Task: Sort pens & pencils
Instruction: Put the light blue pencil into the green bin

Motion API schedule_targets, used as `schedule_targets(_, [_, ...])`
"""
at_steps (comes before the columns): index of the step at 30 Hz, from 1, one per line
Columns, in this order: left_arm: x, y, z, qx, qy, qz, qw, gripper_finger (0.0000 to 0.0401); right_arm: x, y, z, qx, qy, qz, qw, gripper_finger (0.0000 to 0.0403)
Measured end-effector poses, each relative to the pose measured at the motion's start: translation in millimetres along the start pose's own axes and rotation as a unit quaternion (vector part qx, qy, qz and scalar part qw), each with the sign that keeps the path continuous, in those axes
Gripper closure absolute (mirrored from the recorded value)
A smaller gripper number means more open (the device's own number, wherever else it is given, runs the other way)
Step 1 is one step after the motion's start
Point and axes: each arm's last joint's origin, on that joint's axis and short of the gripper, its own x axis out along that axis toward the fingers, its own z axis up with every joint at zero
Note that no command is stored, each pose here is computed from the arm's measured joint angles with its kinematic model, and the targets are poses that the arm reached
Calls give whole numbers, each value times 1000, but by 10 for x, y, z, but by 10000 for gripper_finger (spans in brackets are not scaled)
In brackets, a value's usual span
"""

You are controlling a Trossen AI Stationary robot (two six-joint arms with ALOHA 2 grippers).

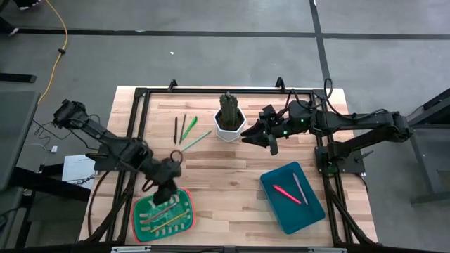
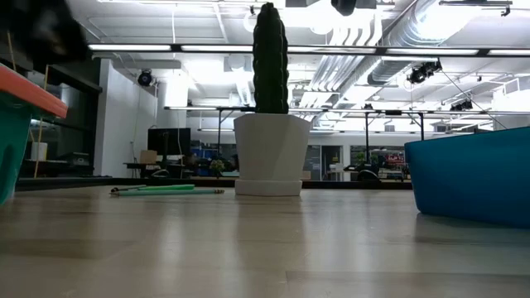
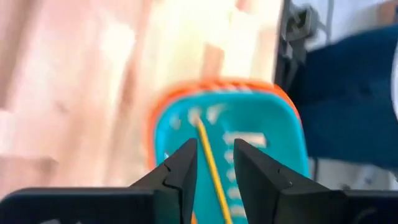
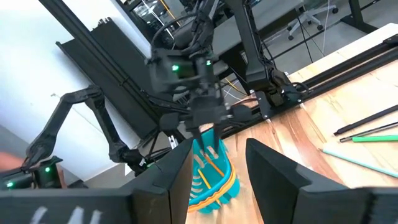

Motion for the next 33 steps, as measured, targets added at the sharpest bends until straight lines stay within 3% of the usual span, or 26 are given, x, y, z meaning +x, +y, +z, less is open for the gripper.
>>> schedule_targets(4, [-65,244,188,-1,-25,35,999,309,0,-1,1,0,0,0,1000,263])
schedule_targets(10, [-151,739,365,-18,4,110,994,309,0,-1,0,0,0,0,1000,263])
schedule_targets(20, [-82,1422,621,-34,48,149,987,309,0,-24,-36,-5,19,-12,1000,263])
schedule_targets(33, [229,1944,800,-56,64,204,975,309,-1,-32,-49,-6,25,-15,1000,263])
